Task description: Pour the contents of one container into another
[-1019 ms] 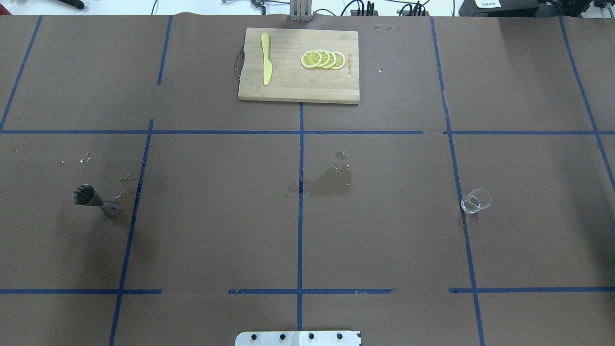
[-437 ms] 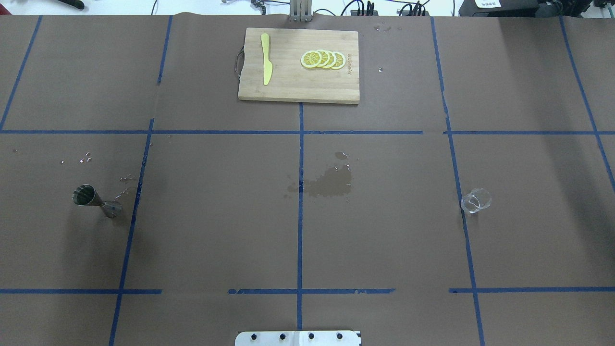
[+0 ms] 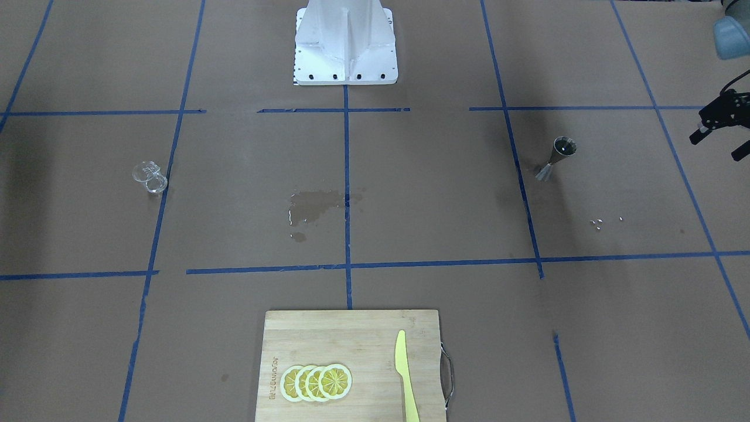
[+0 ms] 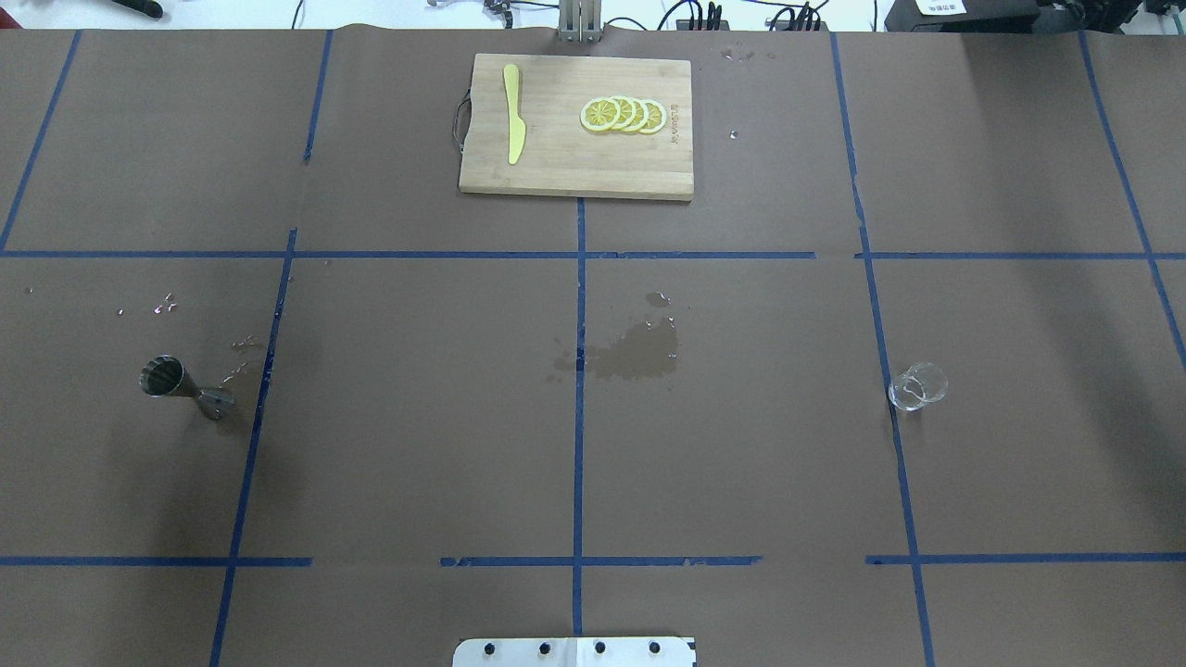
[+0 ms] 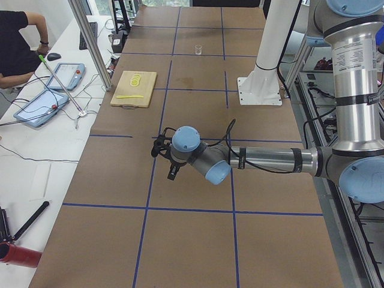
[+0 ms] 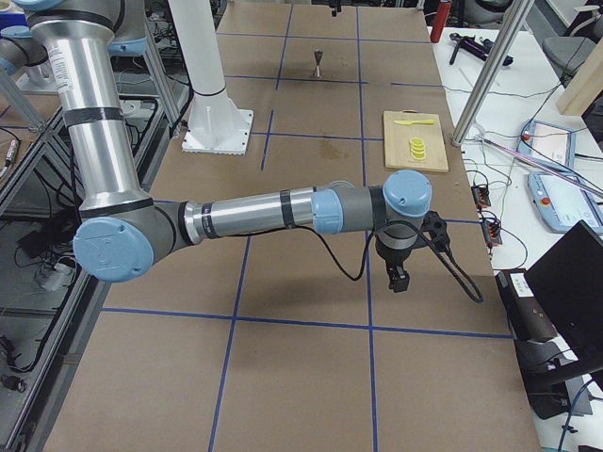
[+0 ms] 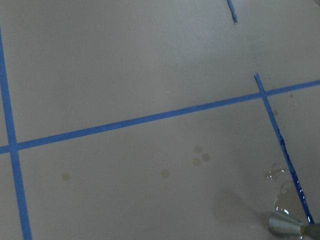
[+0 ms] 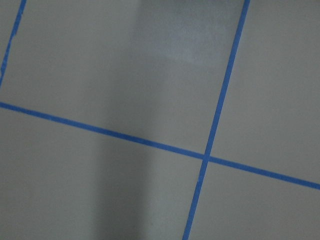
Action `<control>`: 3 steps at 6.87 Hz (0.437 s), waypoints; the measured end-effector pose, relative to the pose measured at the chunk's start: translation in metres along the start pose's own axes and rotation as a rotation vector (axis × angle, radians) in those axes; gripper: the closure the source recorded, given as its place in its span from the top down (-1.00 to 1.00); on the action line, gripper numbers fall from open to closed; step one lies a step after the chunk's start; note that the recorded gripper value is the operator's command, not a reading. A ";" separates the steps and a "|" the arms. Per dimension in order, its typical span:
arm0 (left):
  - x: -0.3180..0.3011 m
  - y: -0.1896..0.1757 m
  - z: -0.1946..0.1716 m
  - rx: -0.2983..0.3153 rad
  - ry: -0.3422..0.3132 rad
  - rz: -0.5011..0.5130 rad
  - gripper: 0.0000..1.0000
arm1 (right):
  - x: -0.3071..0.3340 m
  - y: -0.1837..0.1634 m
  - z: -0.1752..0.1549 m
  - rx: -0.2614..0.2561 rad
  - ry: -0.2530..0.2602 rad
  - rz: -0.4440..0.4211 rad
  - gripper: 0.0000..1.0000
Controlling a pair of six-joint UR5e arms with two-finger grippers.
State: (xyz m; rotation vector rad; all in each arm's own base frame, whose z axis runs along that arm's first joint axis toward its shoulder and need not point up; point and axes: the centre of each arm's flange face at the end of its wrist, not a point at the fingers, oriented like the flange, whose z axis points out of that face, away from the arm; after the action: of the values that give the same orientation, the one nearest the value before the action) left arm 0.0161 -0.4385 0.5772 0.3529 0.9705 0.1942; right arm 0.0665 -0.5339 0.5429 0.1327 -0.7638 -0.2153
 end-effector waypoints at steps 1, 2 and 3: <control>-0.007 -0.004 -0.022 -0.013 -0.072 0.008 1.00 | -0.001 0.014 0.002 -0.013 0.010 0.008 1.00; -0.011 -0.008 -0.040 -0.034 -0.157 0.004 1.00 | 0.000 0.022 0.005 -0.022 0.014 0.016 1.00; -0.021 -0.005 -0.056 -0.051 -0.212 -0.027 1.00 | 0.002 0.029 0.008 -0.029 0.014 0.023 1.00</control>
State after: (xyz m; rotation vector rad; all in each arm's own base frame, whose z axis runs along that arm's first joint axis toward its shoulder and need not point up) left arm -0.0423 -0.4376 0.5624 0.3065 0.7591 0.1534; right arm 0.0661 -0.5070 0.5557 0.0972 -0.7478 -0.2031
